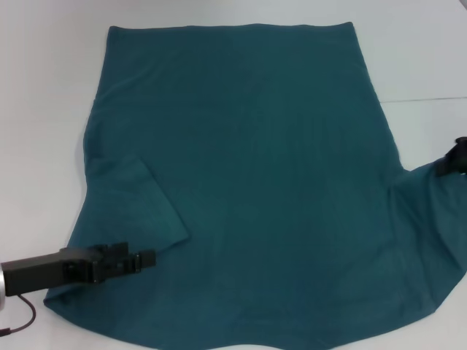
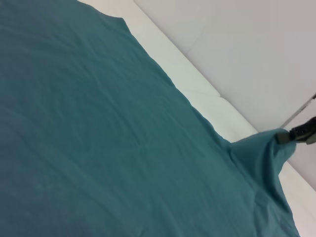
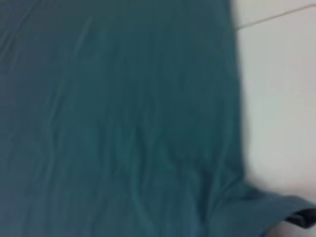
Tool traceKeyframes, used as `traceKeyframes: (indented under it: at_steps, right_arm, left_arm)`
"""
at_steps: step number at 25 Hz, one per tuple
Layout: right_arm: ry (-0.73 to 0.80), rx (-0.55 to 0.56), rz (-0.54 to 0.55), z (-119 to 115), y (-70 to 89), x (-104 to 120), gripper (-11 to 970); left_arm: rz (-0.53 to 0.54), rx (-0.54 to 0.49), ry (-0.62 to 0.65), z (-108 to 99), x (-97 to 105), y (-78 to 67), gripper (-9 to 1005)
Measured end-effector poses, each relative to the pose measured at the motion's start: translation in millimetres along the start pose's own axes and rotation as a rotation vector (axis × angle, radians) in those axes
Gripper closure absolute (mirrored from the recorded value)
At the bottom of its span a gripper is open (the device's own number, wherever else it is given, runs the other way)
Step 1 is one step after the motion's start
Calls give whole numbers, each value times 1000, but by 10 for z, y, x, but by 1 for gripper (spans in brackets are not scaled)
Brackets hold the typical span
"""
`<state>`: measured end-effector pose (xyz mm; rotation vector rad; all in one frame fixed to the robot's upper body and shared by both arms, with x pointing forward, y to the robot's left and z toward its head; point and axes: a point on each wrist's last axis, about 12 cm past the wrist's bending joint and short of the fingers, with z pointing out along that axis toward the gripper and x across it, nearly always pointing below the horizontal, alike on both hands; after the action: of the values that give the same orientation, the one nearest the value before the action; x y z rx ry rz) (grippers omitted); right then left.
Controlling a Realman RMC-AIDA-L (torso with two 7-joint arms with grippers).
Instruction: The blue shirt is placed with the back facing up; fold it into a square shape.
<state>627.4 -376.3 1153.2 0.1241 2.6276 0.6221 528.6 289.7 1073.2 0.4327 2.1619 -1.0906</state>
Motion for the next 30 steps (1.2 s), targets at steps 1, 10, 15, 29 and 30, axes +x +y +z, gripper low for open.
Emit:
traceKeyframes:
  at_steps: [1, 10, 15, 29, 30]
  right_arm:
    - [19, -10, -8, 17, 45, 4, 936]
    - [103, -65, -86, 290, 481, 20, 936]
    - [108, -58, -92, 436, 684, -55, 936]
    - [79, -30, -71, 569, 832, -104, 934]
    - [79, -32, -71, 570, 837, -106, 934]
  left_arm:
    - [1, -1, -1, 2, -5, 1, 137]
    - [-5, -17, -6, 28, -31, 11, 137]
    - [-5, -20, -10, 29, -42, 16, 136]
    - [-4, -45, -11, 38, -48, 43, 136]
    - [-4, -46, -10, 38, -47, 44, 136]
